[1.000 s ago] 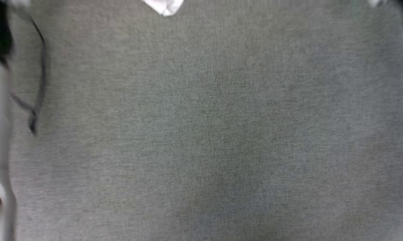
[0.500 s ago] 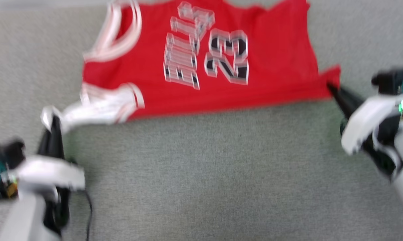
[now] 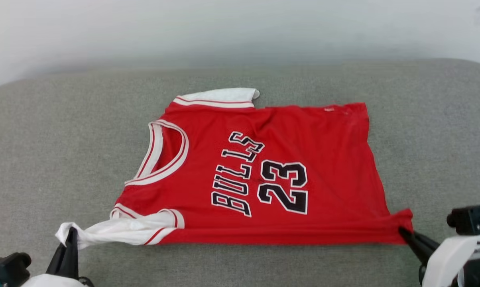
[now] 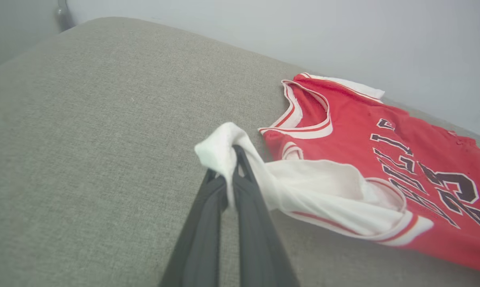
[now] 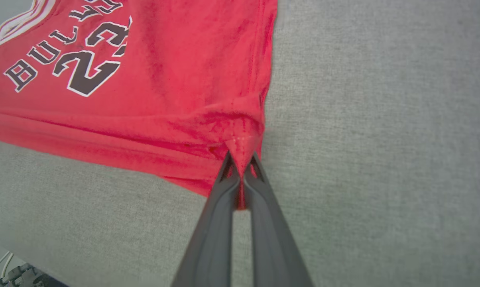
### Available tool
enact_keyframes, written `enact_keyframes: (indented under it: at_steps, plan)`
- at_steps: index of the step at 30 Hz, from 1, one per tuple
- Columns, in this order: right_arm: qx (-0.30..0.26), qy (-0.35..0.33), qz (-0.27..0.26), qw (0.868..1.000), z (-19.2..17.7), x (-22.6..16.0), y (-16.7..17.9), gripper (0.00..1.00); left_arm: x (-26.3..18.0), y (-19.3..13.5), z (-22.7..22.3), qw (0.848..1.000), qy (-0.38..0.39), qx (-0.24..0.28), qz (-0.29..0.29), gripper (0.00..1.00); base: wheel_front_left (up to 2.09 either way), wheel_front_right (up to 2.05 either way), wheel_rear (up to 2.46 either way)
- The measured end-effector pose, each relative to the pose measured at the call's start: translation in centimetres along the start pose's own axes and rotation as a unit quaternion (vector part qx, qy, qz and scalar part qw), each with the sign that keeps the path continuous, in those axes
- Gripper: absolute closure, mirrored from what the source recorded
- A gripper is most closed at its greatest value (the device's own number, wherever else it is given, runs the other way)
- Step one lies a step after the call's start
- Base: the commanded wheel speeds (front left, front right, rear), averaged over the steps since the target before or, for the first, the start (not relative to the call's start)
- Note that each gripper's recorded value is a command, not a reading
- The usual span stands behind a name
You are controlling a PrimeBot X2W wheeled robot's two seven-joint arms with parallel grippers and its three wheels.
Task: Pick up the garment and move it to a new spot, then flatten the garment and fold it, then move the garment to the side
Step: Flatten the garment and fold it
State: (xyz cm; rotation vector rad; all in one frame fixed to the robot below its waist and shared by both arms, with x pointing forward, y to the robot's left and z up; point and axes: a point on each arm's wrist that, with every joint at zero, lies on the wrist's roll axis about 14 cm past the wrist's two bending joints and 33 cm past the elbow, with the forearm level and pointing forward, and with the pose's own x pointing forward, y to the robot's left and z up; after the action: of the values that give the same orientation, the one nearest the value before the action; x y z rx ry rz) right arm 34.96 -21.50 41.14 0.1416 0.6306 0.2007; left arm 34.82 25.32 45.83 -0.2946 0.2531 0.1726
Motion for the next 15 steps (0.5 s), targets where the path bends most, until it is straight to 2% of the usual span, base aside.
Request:
enact_keyframes:
  at_steps: [7,15]
  plan:
    - [0.009,0.017,-0.017,1.0,0.3,-2.1,0.6,1.0,-0.3,-1.4,1.5,1.0,0.009,0.01,-0.025,1.0,0.0,0.0,0.0]
    - [-0.002,0.029,-0.013,0.999,3.1,1.1,1.1,1.0,4.6,-6.1,2.0,0.995,0.018,0.011,-0.095,1.0,0.0,0.0,0.0]
